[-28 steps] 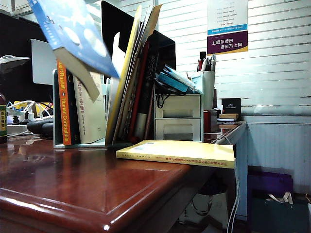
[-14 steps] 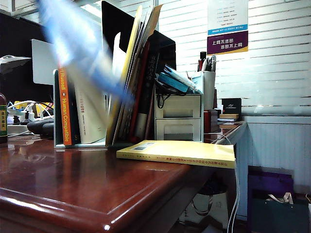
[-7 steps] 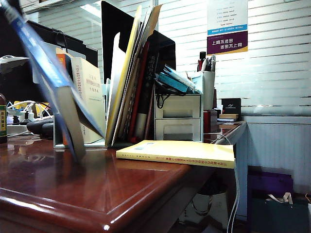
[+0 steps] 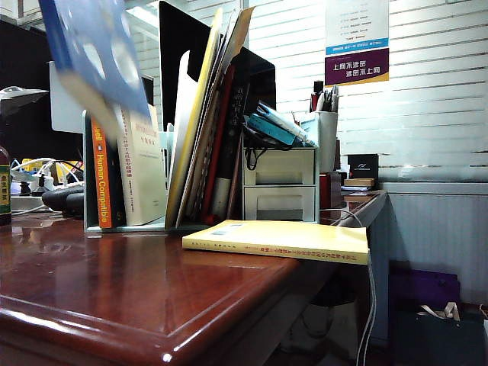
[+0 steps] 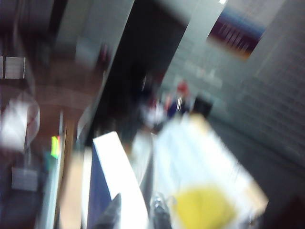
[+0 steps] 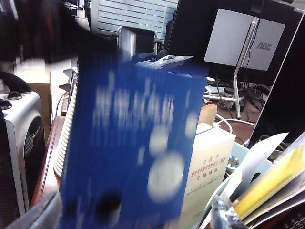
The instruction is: Pick up the blue book and put it on the bookshelf.
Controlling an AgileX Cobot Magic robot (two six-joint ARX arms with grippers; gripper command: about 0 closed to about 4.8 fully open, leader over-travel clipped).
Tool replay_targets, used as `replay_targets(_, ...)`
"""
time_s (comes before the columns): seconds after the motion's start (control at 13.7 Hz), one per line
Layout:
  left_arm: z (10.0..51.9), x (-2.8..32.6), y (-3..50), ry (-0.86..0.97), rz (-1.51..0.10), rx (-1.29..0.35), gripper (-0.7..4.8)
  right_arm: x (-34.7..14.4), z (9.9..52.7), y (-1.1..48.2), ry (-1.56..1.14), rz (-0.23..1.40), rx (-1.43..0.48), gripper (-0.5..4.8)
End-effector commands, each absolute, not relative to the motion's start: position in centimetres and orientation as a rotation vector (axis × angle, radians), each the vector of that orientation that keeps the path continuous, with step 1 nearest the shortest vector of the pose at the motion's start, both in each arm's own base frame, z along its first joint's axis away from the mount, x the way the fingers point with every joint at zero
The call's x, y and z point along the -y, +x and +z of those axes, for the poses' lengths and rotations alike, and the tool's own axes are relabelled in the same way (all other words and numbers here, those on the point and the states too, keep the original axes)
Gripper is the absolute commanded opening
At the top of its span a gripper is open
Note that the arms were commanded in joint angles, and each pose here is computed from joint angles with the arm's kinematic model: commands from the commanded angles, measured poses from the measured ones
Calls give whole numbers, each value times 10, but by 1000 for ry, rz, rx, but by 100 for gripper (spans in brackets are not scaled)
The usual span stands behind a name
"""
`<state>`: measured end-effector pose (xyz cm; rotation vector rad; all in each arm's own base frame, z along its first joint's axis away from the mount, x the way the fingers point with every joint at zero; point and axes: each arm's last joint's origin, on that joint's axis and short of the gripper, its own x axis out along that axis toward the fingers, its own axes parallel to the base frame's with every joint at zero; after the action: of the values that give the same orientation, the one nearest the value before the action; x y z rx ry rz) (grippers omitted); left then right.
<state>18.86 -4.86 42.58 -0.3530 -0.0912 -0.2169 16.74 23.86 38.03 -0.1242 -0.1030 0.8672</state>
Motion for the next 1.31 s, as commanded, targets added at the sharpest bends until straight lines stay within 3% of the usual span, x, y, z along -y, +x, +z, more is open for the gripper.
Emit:
replay_targets(0.07,457,48,186,-342,-243,325,-6,-231,393,162,-95,856,156,409)
replay_targets(0.51,455,58,229,-321,-189,395,-6,-210,415,147,-52,849,228,408)
replay_targets(0.58,453,60,236,-319,-182,407,-6,-206,418,145,-45,848,240,343)
replay_targets(0.66,455,62,244,-319,-180,405,-6,-205,419,144,-44,848,242,-16)
replay_targets(1.31,433,74,289,-308,-167,357,-6,-208,412,145,-74,875,194,0)
